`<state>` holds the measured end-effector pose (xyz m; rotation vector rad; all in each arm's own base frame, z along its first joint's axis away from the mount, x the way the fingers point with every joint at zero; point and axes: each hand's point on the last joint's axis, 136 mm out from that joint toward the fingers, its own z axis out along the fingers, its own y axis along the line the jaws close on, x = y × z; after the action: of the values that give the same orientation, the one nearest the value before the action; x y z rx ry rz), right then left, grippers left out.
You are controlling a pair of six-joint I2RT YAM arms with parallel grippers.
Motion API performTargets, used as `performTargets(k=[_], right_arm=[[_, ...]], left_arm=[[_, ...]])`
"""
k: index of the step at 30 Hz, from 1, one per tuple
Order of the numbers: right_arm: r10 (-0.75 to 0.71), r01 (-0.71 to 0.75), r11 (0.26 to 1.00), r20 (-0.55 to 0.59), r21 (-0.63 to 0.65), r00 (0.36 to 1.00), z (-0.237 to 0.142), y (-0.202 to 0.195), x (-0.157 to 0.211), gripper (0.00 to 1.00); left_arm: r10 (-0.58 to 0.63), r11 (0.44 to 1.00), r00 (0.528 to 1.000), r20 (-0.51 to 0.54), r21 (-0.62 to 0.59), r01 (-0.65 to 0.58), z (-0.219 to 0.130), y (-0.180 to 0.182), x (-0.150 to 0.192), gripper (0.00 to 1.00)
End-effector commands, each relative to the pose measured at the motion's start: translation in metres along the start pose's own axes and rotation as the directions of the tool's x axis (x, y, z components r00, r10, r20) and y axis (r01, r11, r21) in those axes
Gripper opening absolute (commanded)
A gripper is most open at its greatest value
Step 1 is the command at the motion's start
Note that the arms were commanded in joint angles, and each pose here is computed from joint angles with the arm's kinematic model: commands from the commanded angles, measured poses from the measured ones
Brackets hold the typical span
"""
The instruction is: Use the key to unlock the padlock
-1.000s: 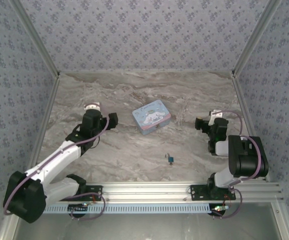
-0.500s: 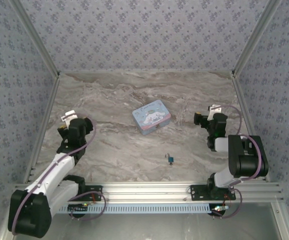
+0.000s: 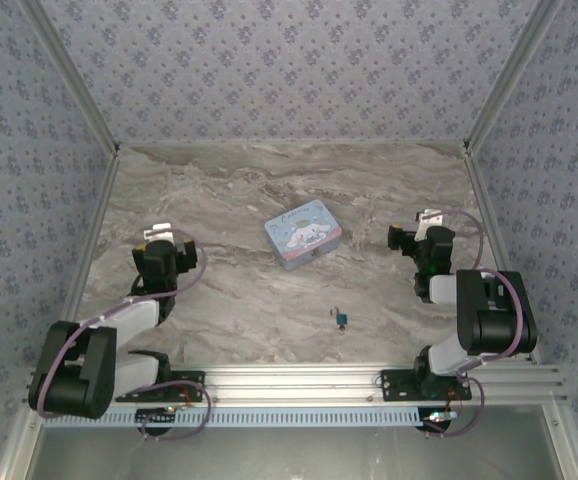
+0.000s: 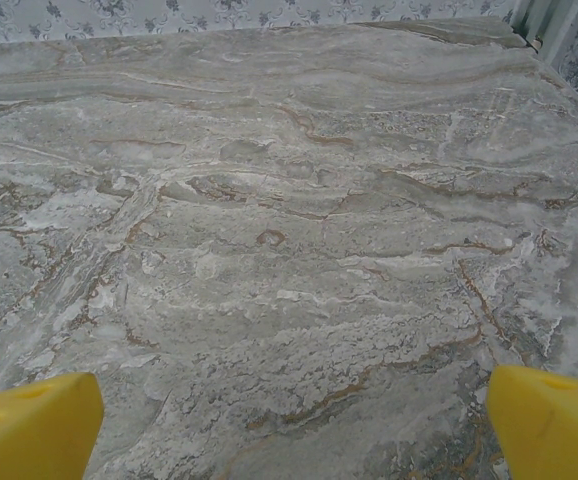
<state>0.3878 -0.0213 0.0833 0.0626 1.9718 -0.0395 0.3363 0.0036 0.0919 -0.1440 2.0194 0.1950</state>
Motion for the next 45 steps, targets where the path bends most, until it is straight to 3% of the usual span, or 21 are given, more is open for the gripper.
performTargets(k=[1,16,27,32,39,45], right_arm=[[-0.014,0.014,1.0,-0.007,0.014,1.0,0.002,-0.001,0.0,1.0],[-0.015,0.015,1.0,-0.006,0.013,1.0,0.002,-0.001,0.0,1.0],[-0.015,0.015,1.0,-0.007,0.013,1.0,0.002,-0.001,0.0,1.0],[-0.015,0.015,1.0,-0.006,0.013,1.0,0.002,-0.001,0.0,1.0],[-0.015,0.015,1.0,-0.006,0.014,1.0,0.002,-0.001,0.0,1.0],[-0.015,0.015,1.0,-0.006,0.013,1.0,0.002,-0.001,0.0,1.0]], left_arm=[[0.016,0.992,0.986,0.163,0.122,-0.037,-0.002,-0.025,-0.037,0.99],[0.054,0.953,0.972,0.227,0.28,-0.119,-0.016,-0.05,-0.037,0.99],[0.05,0.956,0.973,0.225,0.271,-0.112,-0.015,-0.047,-0.037,0.99],[0.123,0.958,0.959,0.254,0.222,-0.181,-0.015,-0.039,-0.035,0.99],[0.113,0.951,0.958,0.263,0.249,-0.181,0.004,-0.039,-0.03,0.99],[0.034,0.963,0.969,0.245,0.251,-0.097,0.022,-0.026,-0.023,0.99]])
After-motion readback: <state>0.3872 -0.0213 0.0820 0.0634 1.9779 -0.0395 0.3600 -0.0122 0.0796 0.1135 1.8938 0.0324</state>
